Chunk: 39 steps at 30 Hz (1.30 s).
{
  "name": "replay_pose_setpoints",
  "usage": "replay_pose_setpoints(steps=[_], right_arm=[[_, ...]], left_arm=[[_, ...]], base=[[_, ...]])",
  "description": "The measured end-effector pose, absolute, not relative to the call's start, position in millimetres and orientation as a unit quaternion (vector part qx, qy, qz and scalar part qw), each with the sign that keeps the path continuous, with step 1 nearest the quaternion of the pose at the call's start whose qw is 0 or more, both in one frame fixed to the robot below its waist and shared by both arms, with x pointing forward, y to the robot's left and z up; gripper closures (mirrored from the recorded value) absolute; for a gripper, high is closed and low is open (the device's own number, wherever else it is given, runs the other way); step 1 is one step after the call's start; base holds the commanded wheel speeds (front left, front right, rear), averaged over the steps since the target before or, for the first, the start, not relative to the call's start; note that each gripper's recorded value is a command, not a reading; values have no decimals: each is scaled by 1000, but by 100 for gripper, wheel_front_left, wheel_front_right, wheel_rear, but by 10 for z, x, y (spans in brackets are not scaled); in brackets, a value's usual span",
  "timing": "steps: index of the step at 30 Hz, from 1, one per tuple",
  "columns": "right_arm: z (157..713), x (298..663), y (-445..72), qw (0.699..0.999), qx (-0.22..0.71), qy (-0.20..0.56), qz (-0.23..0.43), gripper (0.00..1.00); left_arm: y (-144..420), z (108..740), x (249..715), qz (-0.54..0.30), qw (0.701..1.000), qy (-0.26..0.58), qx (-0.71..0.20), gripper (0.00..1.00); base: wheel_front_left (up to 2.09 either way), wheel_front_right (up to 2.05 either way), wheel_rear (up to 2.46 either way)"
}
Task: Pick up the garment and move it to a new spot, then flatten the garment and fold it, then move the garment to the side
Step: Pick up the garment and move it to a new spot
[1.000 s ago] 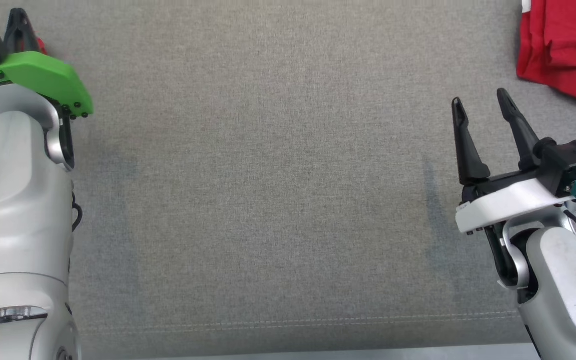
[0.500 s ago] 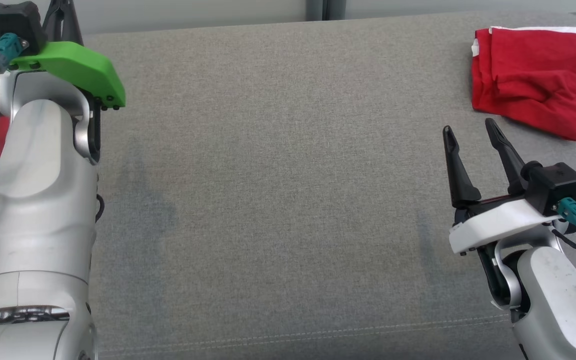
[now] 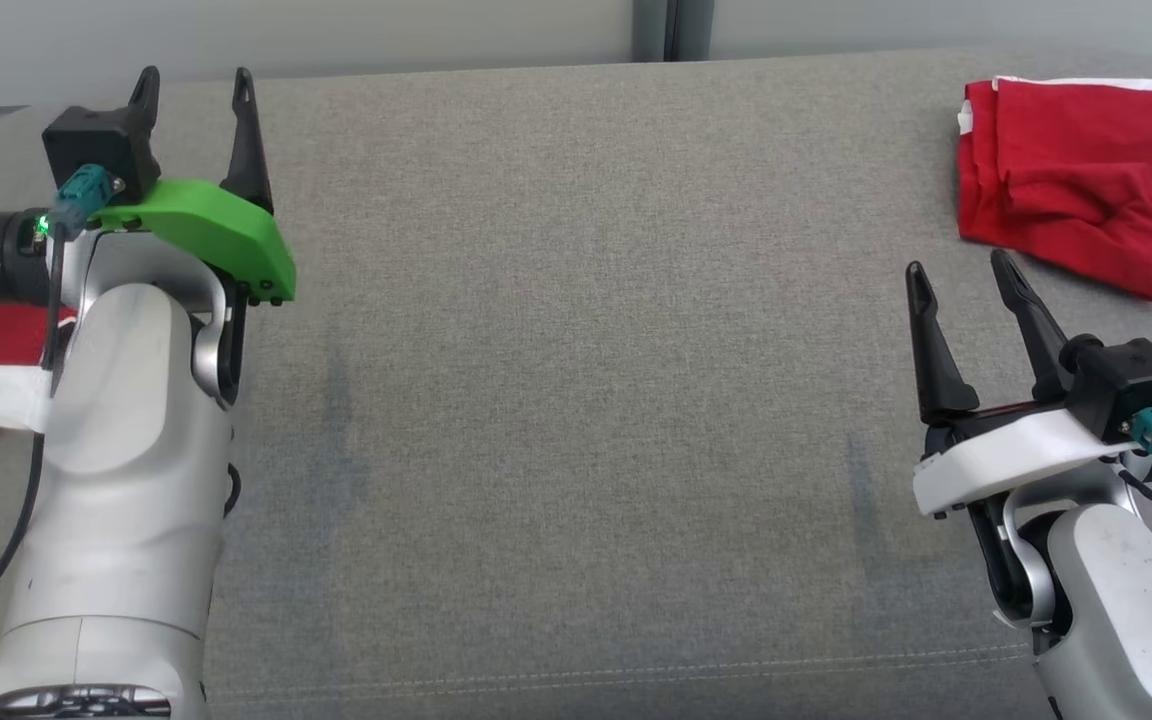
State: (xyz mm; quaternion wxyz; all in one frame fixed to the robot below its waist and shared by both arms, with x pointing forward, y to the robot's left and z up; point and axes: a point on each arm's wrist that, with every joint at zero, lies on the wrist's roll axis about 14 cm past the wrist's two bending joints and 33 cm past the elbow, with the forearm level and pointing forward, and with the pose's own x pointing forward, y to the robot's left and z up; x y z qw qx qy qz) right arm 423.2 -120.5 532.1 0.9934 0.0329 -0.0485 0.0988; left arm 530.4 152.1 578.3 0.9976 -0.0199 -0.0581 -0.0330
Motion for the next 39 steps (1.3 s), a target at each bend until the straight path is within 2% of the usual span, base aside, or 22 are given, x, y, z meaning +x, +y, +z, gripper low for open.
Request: replay_pose_setpoints(steps=[11,24,32,39], right_arm=[[5481,4147,-1166,991,49,-74,96,0],[5465,3865,-1205,992,60,-71,82,0],[5437,3730,-1265,993,63,-69,71,0],[5450,3703,-1265,993,67,-72,69,0]], left_arm=[[1552,5395,4786,-27,996,-32,-79,0],[1500,5068,4111,-20,994,-9,-109,0],[1412,5217,3923,-25,991,-39,-126,0],[1342,5142,3761,-26,990,-31,-133,0]], base=[[0,0,0],[0,0,0],[0,0,0],[0,0,0]])
